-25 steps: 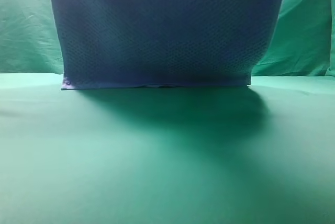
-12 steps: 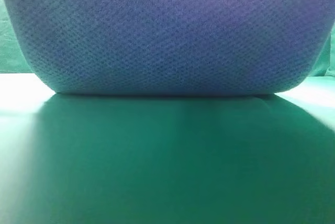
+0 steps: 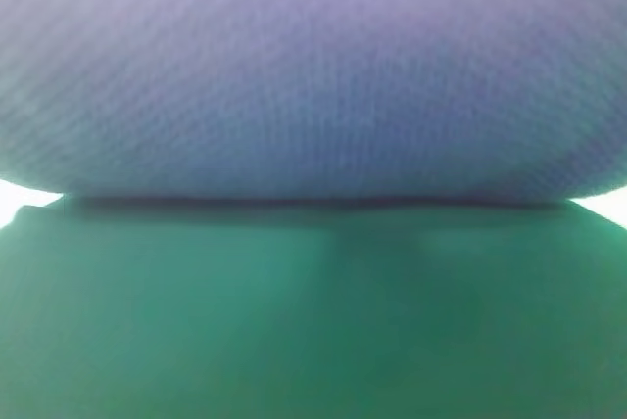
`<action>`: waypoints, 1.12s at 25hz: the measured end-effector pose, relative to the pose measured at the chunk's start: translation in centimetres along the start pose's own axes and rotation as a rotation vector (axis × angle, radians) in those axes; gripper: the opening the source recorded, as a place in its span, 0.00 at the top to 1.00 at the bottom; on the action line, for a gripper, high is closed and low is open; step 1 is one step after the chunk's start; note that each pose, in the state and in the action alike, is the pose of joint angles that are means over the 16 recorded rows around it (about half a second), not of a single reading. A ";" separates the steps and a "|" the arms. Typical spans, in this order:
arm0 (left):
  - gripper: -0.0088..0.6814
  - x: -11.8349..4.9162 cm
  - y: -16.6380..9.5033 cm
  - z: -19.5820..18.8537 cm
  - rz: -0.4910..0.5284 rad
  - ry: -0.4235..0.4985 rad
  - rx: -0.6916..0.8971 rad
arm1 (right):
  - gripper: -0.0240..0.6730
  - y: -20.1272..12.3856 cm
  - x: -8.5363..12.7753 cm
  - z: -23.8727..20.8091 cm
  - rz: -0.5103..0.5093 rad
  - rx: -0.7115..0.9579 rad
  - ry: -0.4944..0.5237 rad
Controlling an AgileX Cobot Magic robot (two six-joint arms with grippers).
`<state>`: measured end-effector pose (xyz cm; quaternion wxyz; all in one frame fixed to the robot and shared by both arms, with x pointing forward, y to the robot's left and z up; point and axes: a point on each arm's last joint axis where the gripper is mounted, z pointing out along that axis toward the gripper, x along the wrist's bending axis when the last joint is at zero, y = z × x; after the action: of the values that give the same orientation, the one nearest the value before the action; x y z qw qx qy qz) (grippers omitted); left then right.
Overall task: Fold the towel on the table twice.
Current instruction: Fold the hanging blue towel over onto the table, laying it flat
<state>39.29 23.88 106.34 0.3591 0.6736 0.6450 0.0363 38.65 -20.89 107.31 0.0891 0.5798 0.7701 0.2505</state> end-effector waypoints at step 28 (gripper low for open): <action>0.99 2.9 8.8 12.3 -0.087 0.130 0.022 | 0.97 10.5 -2.2 12.5 0.003 0.076 -0.211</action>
<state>53.52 21.93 100.70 0.3102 0.6452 0.6959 0.0572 53.56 -17.29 101.34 0.1472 0.6073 0.7644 0.1586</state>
